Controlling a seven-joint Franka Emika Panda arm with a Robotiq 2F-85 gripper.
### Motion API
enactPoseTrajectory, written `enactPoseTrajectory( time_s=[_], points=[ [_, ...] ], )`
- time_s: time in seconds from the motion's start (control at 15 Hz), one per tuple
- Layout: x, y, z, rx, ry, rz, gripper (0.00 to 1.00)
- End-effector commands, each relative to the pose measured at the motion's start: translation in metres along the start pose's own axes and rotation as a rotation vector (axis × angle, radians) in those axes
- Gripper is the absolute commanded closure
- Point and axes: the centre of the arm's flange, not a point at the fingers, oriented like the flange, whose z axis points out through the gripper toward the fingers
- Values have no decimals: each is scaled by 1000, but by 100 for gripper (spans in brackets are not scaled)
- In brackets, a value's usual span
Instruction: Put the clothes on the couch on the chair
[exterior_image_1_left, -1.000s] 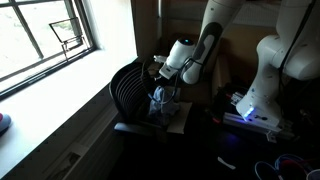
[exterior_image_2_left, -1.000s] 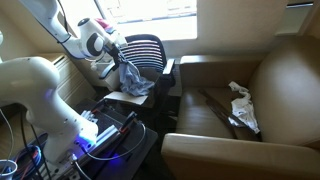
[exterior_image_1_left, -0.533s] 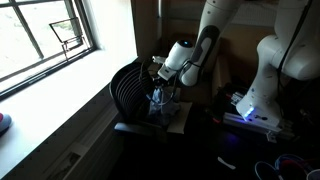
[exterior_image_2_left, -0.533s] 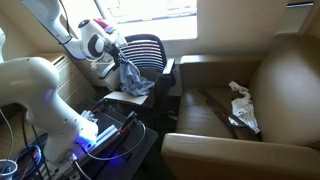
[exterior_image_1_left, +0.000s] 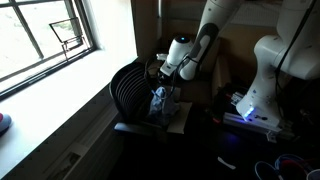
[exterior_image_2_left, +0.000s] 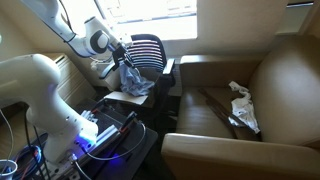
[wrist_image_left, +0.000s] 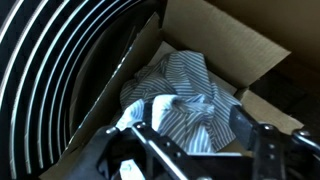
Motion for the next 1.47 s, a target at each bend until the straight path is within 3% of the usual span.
enactPoseTrajectory(
  time_s=[0.0,0.27,0.4,0.47,0.53,0.73,0.87,1.13,1.4],
  points=[
    [-19,-6,-13,79,-45,3,0],
    [-101,-18,-46,41,-269,-15,0],
    [-142,-24,-80,-6,-369,65,0],
    [-147,-23,-98,-49,-384,132,0],
    [-140,-25,-65,-4,-335,76,0],
    [-159,-25,-85,-38,-371,122,0],
    [-211,-34,-76,-46,-453,259,0],
    [-304,-91,-103,-60,-465,509,0],
    [-379,-165,-80,0,-479,762,0]
  ],
)
